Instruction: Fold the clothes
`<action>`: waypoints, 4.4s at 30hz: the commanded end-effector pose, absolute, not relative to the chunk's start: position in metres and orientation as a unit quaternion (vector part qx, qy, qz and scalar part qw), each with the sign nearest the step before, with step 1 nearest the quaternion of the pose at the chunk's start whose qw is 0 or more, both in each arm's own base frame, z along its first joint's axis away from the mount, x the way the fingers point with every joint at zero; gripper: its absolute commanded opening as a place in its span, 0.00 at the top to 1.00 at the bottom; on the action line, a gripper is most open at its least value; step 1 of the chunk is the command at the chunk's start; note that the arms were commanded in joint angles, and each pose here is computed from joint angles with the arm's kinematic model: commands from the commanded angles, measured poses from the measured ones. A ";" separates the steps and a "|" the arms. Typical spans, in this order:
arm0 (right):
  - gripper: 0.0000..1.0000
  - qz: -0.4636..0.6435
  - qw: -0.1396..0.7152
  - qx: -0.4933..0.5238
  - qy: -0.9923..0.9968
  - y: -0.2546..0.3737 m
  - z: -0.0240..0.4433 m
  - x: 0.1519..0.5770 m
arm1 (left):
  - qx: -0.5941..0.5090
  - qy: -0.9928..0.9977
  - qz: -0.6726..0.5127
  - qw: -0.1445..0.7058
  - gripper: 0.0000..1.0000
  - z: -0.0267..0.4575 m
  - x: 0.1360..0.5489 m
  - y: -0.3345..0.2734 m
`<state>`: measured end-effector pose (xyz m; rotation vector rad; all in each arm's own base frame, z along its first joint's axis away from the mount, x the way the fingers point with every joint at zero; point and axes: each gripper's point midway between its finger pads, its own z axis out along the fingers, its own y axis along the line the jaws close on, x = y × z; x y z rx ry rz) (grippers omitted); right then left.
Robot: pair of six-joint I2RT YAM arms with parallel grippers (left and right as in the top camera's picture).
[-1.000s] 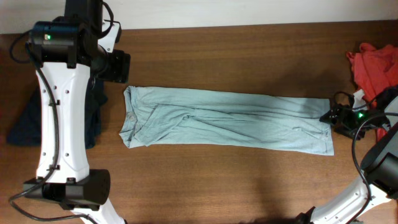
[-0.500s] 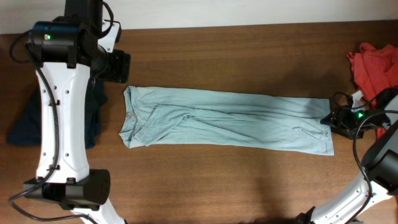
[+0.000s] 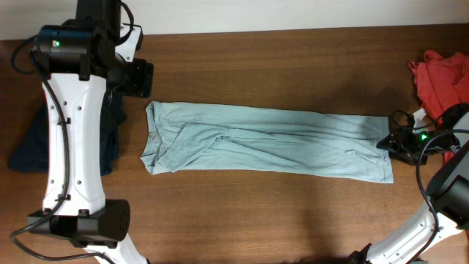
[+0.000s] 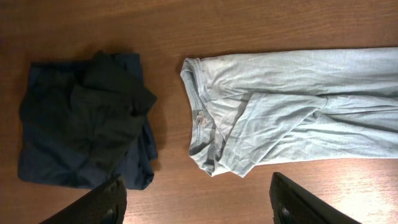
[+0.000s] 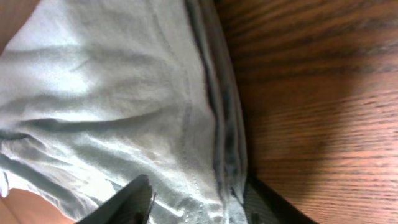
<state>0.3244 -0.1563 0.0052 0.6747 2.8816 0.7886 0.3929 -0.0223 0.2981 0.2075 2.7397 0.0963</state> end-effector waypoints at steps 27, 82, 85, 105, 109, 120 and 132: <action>0.96 0.175 0.017 0.275 0.945 -0.212 0.067 0.346 | 0.063 0.977 0.039 0.200 0.27 0.302 0.391 -0.018; 0.57 0.175 -0.008 -0.078 0.981 0.150 0.098 0.413 | 0.062 0.973 0.041 0.220 0.25 0.306 0.400 -0.018; 0.78 0.163 -0.025 -0.037 0.986 0.114 0.087 0.415 | 0.062 0.973 0.041 0.220 0.25 0.306 0.400 -0.018; 0.96 0.258 -0.089 -0.183 0.944 0.214 0.033 0.341 | 0.061 0.969 0.041 0.238 0.21 0.310 0.408 -0.018; 0.96 0.258 -0.094 -0.232 0.933 0.226 0.037 0.327 | 0.061 0.968 0.041 0.240 0.20 0.311 0.409 -0.019; 0.79 0.219 0.078 -0.088 0.969 0.147 0.121 0.406 | 0.136 0.961 -0.064 0.232 0.14 0.301 0.412 -0.061; 0.60 0.150 -0.023 0.059 0.987 0.063 0.092 0.379 | 0.284 0.937 -0.181 0.094 0.14 0.167 0.421 -0.189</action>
